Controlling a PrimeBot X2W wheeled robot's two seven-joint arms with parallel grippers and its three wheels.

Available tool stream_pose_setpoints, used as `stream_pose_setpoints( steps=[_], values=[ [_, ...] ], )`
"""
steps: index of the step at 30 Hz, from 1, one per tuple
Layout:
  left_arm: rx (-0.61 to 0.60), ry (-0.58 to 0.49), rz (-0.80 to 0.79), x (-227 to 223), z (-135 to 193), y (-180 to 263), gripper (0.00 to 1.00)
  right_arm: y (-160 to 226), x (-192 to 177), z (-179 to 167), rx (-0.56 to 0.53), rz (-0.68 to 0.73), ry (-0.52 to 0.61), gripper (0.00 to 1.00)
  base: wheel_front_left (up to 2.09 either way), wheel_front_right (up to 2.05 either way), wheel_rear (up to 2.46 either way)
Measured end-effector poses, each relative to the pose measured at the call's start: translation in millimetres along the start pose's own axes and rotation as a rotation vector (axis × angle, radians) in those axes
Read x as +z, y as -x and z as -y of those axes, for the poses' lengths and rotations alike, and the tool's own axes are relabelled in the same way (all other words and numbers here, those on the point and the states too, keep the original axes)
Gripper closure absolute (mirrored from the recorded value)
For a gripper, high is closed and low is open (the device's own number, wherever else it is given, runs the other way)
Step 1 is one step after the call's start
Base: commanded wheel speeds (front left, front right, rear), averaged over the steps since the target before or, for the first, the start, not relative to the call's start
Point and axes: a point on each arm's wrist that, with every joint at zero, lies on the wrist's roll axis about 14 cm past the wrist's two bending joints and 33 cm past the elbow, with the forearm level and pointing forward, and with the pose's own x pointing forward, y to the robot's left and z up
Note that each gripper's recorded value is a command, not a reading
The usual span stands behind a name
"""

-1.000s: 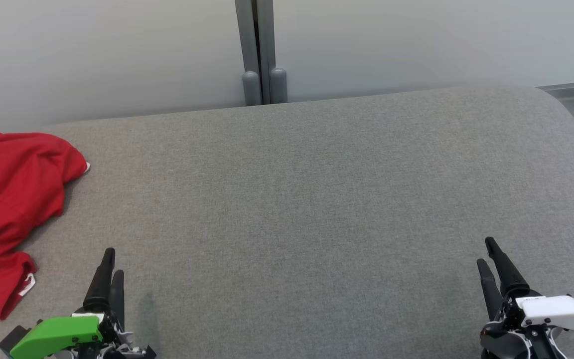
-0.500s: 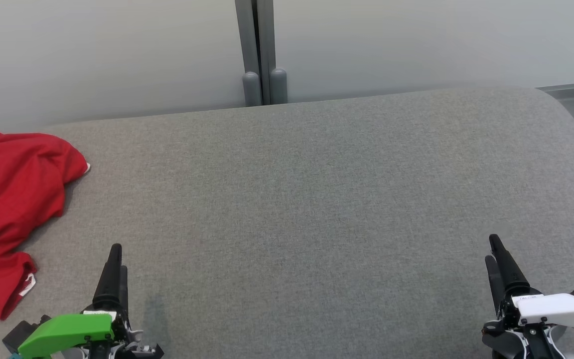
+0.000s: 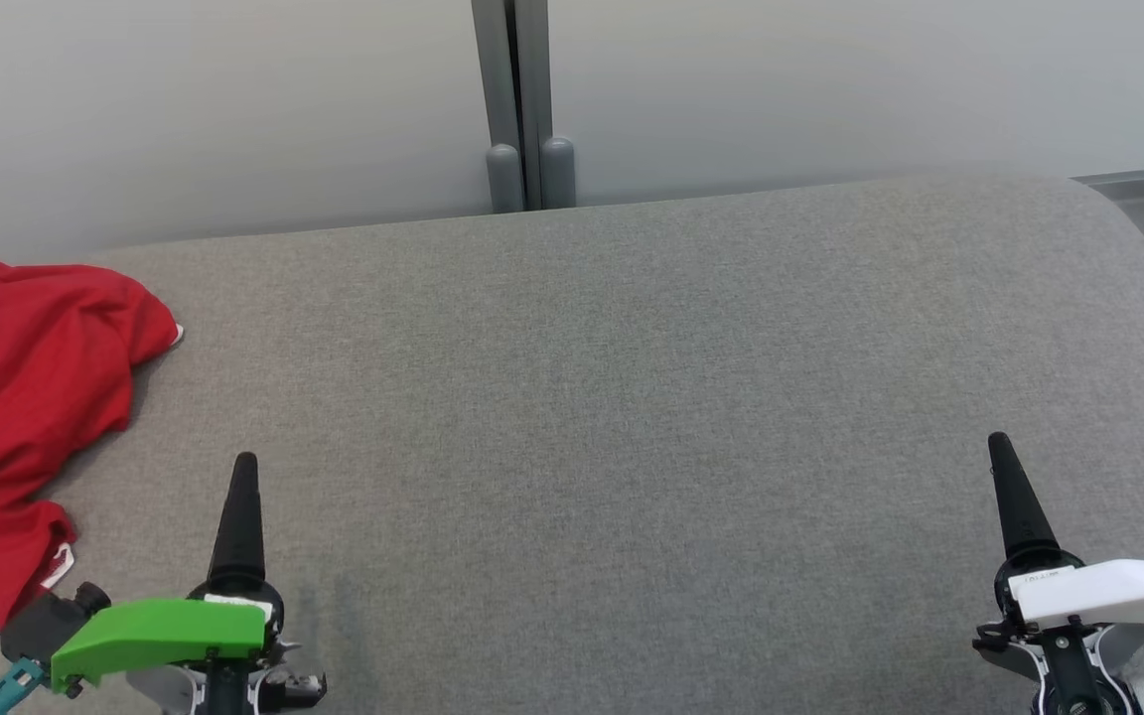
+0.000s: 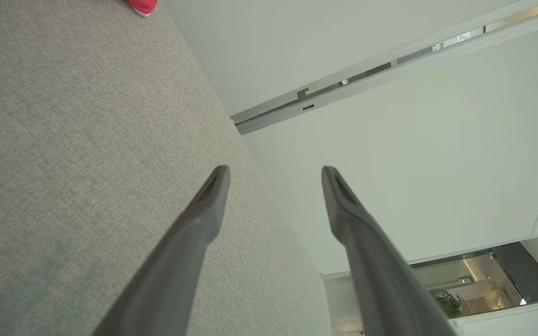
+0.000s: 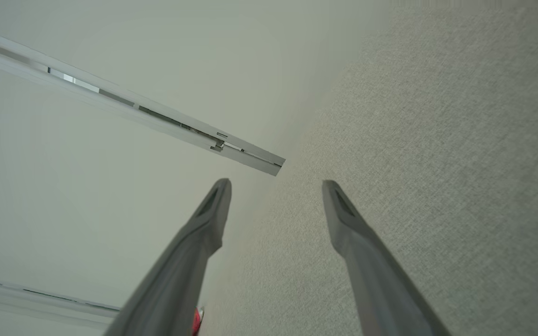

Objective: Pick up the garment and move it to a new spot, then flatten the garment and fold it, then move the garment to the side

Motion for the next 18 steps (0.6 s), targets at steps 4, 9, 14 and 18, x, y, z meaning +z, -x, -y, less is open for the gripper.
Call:
stream_pose_setpoints(
  steps=[4,9,14,18],
  values=[
    [-0.019,-0.106,-0.006,-3,8,0,0.00,-1,3,-9,0.029,0.011,0.093,0.00,0.00,0.00,0.00],
    [-0.040,-0.212,-0.008,-7,15,0,0.00,-2,6,-18,0.059,0.026,0.195,0.00,0.00,0.00,0.00],
    [-0.055,-0.306,-0.003,-8,19,1,0.00,-1,4,-24,0.082,0.026,0.300,0.00,0.00,0.00,0.00],
    [-0.060,-0.395,-0.008,-12,18,4,0.00,0,2,-29,0.100,0.028,0.377,0.00,0.00,0.00,0.00]
  ],
)
